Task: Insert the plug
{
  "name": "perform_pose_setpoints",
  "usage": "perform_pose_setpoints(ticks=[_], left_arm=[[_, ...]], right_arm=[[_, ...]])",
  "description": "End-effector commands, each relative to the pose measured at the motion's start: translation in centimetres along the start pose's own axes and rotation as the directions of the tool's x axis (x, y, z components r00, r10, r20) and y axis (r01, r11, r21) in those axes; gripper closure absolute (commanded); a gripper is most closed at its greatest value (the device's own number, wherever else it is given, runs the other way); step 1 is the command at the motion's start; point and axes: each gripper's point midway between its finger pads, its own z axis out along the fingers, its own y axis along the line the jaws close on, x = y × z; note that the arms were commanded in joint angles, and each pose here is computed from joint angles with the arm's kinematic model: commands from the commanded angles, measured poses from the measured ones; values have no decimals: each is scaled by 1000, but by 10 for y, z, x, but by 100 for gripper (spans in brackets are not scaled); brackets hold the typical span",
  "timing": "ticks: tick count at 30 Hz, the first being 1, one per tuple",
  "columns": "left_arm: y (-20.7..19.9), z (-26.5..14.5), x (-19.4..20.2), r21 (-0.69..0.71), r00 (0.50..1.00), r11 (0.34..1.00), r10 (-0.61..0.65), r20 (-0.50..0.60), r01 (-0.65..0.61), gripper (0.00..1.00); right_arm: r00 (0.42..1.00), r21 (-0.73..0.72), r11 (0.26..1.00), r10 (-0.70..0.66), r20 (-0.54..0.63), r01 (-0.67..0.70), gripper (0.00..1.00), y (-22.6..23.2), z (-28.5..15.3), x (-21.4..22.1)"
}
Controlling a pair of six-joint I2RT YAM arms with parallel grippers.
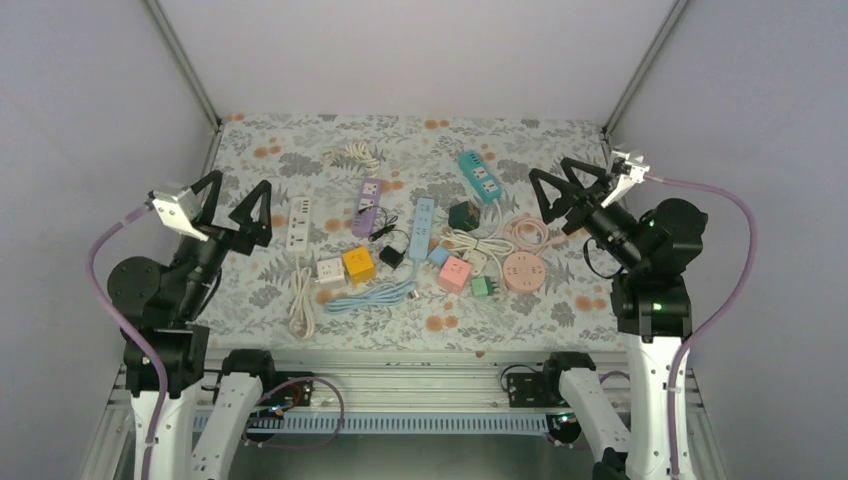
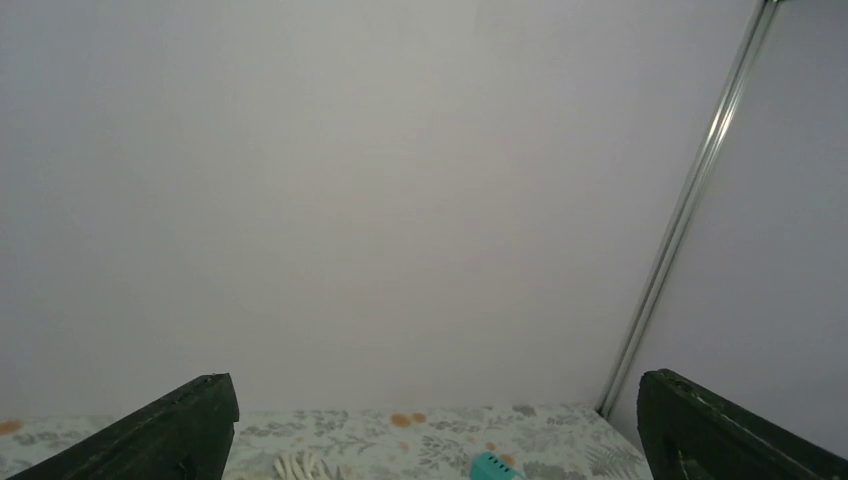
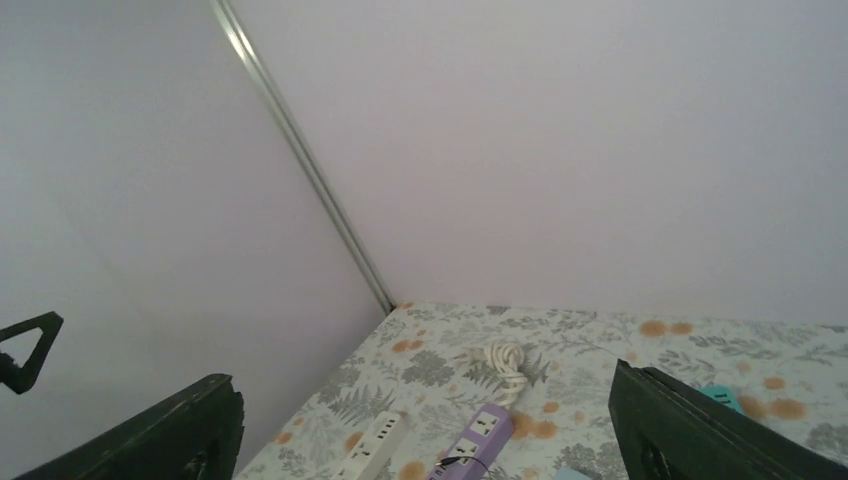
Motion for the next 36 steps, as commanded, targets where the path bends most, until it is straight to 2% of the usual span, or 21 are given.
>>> perform_pose_setpoints(ticks=[1,5,10,13,16,20,24,28,32,36], left_arm=[[13,12,16,-40,996,997,-68,-52,66,0],[27,16,31,-95,990,989,-118,-72,110,0],[23,20,54,-33,977,983,-186,-109,183,0],[5,22,68,94,974,978,-169,-149,184,0],[-10,22,79,209,970,956,-171,-174,206,0],[-12,25,98,249,957,938,-185,-223,239,0],[-5,33,116,212,931,934,-218,-294,286,0],[8,40,145,128,887,934,-263,-380,332,0],[21,44,168,32,850,937,-301,-433,348,0],[48,44,172,-139,843,941,-339,-418,309,0]], right_arm=[[997,87,995,50,56,-55,4,-21,0,-1],[992,97,989,105,66,-111,3,-30,3,7],[985,14,987,163,-46,-163,4,-33,20,35],[979,-51,981,183,-92,-188,4,-30,26,51],[967,-45,973,217,-137,-224,5,-34,34,68],[939,-12,968,241,-245,-252,5,-27,58,108],[893,98,965,261,-368,-241,5,-23,86,163],[836,238,958,261,-484,-161,8,-19,104,222],[769,270,961,212,-603,-53,8,1,120,282],[684,255,967,174,-709,19,9,29,148,337]])
